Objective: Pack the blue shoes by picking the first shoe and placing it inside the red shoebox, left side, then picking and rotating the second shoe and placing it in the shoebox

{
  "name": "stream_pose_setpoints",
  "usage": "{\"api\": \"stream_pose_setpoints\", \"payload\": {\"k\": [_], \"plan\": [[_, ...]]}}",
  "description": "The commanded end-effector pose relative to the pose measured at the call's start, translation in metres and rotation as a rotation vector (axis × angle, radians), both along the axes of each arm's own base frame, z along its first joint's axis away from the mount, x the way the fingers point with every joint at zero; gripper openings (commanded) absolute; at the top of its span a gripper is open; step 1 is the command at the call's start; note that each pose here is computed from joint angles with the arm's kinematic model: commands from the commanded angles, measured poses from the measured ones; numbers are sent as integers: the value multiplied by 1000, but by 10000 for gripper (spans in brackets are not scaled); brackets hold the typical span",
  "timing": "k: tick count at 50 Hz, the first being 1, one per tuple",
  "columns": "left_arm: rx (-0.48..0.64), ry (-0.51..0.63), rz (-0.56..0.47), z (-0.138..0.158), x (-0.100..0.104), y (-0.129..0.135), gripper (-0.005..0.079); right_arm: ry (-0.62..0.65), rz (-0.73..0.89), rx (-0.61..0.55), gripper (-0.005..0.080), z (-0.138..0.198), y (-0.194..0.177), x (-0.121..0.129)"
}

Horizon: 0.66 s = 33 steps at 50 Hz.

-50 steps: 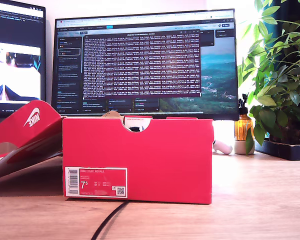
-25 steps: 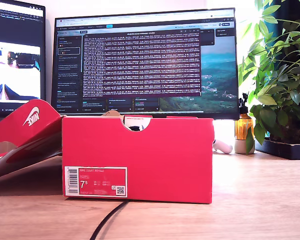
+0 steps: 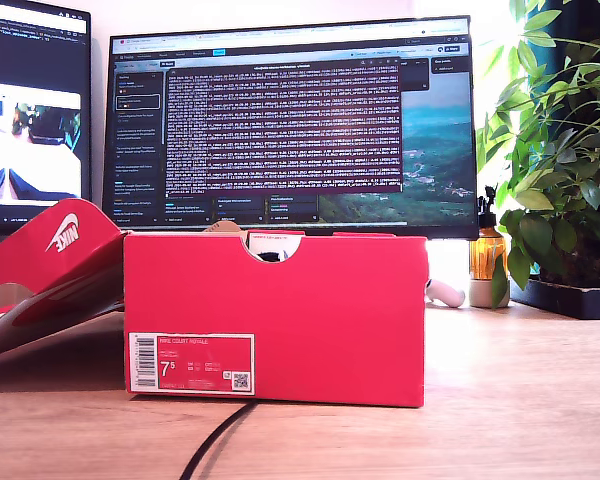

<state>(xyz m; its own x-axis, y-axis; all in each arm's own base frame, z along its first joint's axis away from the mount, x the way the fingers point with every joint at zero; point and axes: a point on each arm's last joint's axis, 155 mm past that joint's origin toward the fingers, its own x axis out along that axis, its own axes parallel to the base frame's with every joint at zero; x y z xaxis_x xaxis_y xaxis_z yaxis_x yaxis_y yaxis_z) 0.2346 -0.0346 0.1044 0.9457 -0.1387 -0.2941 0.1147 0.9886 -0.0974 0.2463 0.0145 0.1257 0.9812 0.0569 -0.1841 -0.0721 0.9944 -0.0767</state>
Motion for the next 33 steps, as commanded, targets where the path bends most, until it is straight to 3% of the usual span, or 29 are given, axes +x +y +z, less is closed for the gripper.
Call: {"api": "stream_pose_setpoints", "payload": {"k": [1, 33], "plan": [[3, 28, 4, -13, -1, 1, -14, 3, -1, -1, -11, -5, 0, 1], [-5, 29, 4, -13, -1, 0, -14, -2, -7, 24, -11, -3, 0, 1]]}}
